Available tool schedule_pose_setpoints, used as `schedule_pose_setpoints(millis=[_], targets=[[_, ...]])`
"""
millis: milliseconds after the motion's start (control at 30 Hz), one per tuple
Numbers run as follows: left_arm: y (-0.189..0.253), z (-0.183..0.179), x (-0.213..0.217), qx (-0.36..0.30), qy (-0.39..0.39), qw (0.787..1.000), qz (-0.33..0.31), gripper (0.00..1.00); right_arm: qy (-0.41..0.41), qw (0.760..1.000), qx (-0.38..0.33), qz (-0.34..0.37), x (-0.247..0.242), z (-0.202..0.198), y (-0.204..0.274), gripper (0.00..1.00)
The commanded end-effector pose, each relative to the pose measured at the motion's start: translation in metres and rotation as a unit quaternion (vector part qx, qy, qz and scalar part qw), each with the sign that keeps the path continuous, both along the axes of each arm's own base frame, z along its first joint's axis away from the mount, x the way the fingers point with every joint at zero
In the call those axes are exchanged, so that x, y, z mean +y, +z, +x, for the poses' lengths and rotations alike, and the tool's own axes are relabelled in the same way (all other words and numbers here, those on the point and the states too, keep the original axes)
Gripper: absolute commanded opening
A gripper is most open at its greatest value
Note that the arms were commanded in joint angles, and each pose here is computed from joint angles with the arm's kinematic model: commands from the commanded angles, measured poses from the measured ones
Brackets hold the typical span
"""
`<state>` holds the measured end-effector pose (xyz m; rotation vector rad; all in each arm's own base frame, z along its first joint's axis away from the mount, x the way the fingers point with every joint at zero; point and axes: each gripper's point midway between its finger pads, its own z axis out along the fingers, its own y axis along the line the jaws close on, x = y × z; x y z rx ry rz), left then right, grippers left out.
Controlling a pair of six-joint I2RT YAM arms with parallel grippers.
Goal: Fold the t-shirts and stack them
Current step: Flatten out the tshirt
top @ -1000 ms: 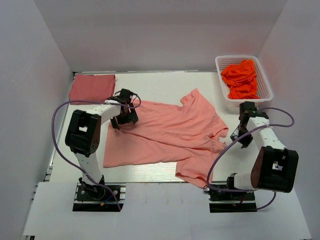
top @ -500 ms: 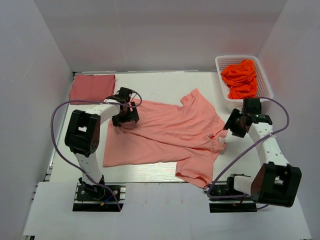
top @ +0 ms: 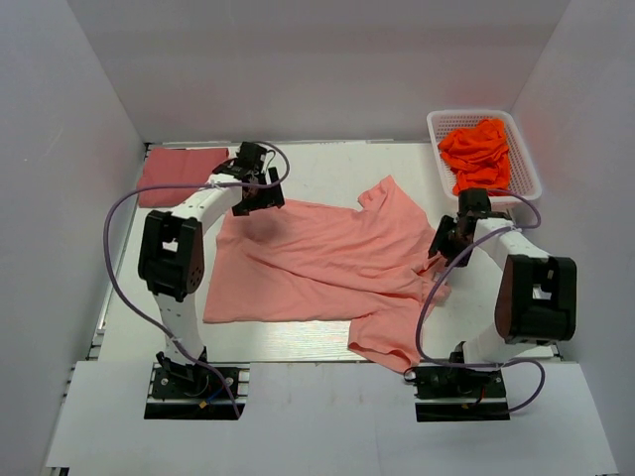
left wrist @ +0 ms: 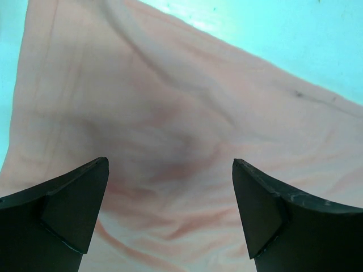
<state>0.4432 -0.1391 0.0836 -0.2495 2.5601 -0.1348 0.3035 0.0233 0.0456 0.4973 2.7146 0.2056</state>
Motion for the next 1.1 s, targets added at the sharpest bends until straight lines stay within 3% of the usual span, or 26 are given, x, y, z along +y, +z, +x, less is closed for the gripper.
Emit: schedule_pose_setpoints(millis=[0, 167, 333, 467, 833, 1067], targets=[[-0.003, 0.001, 0.001, 0.015, -0.009, 1.0, 0.017, 1.0, -0.009, 0.999, -0.017, -0.034, -0.011, 0.023, 0.0, 0.57], [-0.03, 0.011, -0.004, 0.019, -0.017, 1.0, 0.015, 1.0, -0.006, 0.999, -0.023, -0.046, -0.014, 0.039, -0.013, 0.54], [-0.052, 0.021, -0.007, 0.026, -0.017, 0.999, 0.018, 1.0, 0.001, 0.997, -0.078, -0.013, 0.0, 0.066, -0.012, 0.44], [-0.061, 0.027, 0.003, 0.027, 0.0, 0.999, 0.02, 1.0, -0.008, 0.995, -0.102, -0.019, -0.003, 0.078, -0.003, 0.23], [-0.069, 0.032, 0.011, 0.028, 0.019, 0.999, 0.043, 1.0, -0.004, 0.993, -0.109, -0.037, -0.009, 0.097, 0.012, 0.38], [-0.067, 0.033, 0.014, 0.025, 0.024, 0.998, 0.051, 1.0, 0.005, 0.993, -0.114, -0.026, -0.004, 0.109, 0.01, 0.39]])
